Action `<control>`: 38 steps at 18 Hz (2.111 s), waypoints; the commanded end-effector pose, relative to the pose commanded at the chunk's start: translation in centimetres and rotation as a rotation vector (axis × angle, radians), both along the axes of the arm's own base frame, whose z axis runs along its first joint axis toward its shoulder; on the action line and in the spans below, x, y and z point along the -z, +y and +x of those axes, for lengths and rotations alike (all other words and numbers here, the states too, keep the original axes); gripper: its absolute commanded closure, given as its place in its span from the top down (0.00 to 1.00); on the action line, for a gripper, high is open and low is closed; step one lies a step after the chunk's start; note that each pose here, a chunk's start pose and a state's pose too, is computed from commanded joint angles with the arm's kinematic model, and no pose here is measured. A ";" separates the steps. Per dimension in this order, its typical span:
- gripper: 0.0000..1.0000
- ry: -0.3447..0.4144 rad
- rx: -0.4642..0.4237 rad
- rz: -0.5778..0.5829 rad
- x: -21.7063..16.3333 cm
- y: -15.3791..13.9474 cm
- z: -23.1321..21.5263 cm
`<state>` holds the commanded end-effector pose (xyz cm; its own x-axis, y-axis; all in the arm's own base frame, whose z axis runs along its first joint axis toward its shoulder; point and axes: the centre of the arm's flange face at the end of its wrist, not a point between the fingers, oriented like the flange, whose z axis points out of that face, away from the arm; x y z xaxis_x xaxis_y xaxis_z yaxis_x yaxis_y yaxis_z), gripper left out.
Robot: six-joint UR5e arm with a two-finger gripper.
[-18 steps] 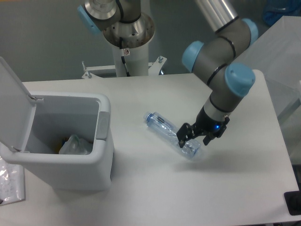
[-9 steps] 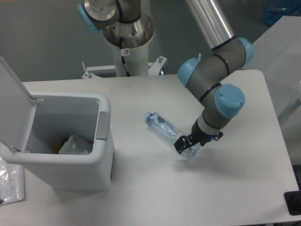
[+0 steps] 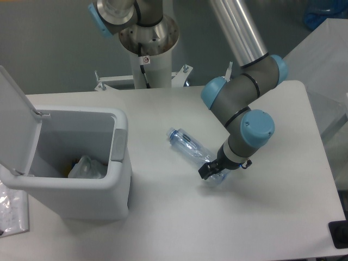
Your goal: Place the trash in the trash can
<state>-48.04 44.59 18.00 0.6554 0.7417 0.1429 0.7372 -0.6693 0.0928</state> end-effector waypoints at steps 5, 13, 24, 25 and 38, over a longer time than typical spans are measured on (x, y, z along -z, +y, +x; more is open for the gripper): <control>0.44 0.021 0.022 0.021 -1.3 1.0 0.0; 0.44 0.153 0.062 0.106 -8.3 5.0 -2.0; 0.44 0.443 0.151 0.685 -31.3 8.8 -1.8; 0.44 0.449 0.163 0.721 -32.9 8.7 -1.1; 0.45 0.370 0.517 1.205 -45.3 9.4 9.6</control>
